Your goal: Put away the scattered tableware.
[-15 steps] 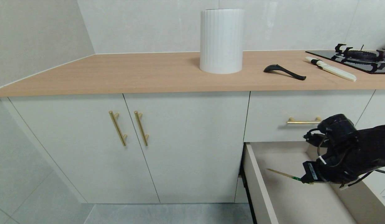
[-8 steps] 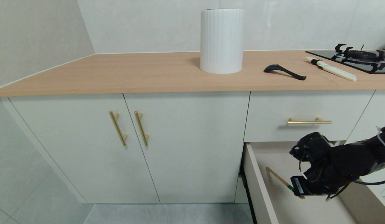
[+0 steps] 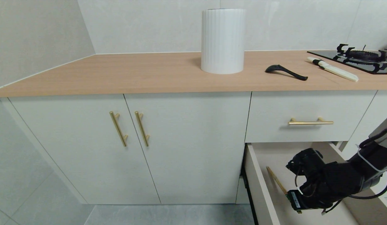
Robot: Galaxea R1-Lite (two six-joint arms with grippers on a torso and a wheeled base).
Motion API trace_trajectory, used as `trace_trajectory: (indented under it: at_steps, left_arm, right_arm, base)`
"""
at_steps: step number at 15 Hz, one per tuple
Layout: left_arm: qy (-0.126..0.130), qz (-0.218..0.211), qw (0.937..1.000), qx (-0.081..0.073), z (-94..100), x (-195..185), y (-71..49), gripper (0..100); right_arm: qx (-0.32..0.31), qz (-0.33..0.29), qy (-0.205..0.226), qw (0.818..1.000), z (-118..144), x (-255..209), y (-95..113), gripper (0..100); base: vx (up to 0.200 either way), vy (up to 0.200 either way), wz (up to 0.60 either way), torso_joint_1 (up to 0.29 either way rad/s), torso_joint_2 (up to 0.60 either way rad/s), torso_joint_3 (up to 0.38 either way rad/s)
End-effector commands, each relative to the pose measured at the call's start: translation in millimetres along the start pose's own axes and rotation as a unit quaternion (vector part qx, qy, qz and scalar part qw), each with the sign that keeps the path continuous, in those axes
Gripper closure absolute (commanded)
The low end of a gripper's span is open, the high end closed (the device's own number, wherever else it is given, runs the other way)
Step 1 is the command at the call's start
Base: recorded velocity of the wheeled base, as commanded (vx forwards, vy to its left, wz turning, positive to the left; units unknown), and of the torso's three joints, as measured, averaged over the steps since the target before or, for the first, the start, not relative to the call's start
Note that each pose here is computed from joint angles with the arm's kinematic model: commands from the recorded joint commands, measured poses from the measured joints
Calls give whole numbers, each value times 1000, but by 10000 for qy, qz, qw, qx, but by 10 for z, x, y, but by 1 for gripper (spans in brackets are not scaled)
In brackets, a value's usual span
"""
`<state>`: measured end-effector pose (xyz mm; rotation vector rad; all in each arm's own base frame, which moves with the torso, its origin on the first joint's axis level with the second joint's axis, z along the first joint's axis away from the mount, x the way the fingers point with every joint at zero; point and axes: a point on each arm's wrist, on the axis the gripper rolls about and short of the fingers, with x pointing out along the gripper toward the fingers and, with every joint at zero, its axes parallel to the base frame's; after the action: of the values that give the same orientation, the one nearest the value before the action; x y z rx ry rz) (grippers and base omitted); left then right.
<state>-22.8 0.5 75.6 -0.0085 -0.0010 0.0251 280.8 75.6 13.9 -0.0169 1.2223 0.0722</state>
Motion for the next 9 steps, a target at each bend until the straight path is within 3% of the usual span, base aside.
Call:
trace_trajectory:
  at_steps: [1,6,7,9]
  left_arm:
    - [4,5,10000,-3,-1,0,0,0]
    - [-3,5,10000,-4,1,0,0,0]
    - [4,5,10000,-3,-1,0,0,0]
    - [4,5,10000,-3,1,1,0,0]
  right_arm:
    - [-11,-23,122,9999,-40,53,-4,100]
    - [-1,-18,45,10000,-28,4,-9,100]
    - [0,-9,39,10000,-27,4,-8,0]
    - [-7,-6,39,10000,-28,-1,-4,0]
  base:
    - [0,0,0,0,0,0]
    - [0,0,0,0,0,0]
    - [0,0,0,0,0,0]
    - [0,0,0,0,0,0]
